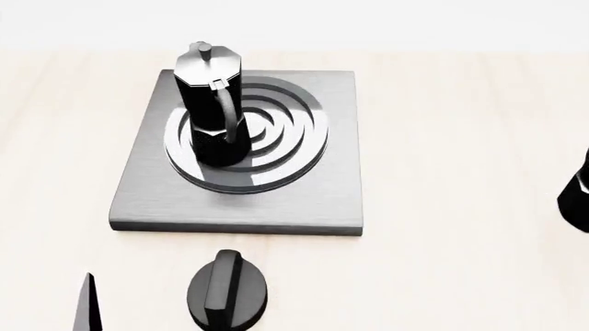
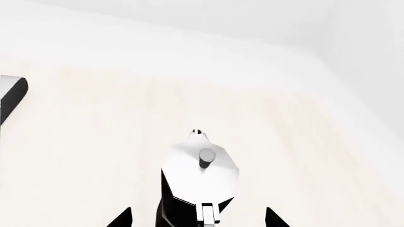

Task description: Put both moka pots on the stove.

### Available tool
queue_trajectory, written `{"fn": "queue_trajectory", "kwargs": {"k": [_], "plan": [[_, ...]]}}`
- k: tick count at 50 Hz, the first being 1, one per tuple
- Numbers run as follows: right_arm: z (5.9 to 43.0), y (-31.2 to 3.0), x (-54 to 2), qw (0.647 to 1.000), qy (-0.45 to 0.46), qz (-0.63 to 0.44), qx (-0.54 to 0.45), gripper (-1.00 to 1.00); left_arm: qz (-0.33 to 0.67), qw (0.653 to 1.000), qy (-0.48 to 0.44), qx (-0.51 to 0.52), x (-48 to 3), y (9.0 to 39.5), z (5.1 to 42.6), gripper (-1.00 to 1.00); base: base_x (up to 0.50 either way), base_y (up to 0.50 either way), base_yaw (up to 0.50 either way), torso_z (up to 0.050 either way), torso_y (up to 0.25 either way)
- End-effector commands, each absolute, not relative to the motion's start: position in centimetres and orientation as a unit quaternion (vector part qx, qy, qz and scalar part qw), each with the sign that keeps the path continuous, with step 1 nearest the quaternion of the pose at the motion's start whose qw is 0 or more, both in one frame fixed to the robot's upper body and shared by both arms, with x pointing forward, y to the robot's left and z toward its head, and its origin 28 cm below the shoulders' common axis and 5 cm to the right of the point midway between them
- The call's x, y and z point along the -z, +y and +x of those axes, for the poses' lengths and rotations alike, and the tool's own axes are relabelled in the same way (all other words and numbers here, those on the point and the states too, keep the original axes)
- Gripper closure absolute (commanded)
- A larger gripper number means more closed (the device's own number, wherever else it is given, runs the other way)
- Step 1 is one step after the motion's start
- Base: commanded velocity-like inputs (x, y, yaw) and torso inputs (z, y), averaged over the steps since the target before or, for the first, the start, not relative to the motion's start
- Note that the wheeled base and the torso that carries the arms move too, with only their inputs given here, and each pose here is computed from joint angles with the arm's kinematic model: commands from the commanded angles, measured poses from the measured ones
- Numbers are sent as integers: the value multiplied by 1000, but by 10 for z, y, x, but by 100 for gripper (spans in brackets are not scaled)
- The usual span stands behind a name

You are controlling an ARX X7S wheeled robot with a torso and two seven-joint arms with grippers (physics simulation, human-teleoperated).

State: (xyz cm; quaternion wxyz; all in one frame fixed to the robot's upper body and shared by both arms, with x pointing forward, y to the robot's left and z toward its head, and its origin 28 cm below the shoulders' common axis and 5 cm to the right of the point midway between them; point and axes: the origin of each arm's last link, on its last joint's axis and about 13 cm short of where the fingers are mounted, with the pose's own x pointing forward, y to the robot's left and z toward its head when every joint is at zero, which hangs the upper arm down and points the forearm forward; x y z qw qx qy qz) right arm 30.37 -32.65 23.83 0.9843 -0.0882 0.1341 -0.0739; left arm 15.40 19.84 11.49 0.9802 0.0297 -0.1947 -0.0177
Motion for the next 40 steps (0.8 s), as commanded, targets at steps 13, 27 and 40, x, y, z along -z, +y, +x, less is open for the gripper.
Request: {"fn": "queue_trajectory", "kwargs": {"k": [13,27,40], "plan": [[319,-338,-206,974,198,-71,78,-100,30,980,-193,24,-112,197,155,-100,0,0,0,0,0],[334,-337,-189,975,191,-67,88,-100,31,980,-195,24,-109,198,157,-100,0,0,0,0,0],[340,-337,-165,970,212,-64,99,-100,32,980,-194,22,-113,197,155,-100,0,0,0,0,0]]}}
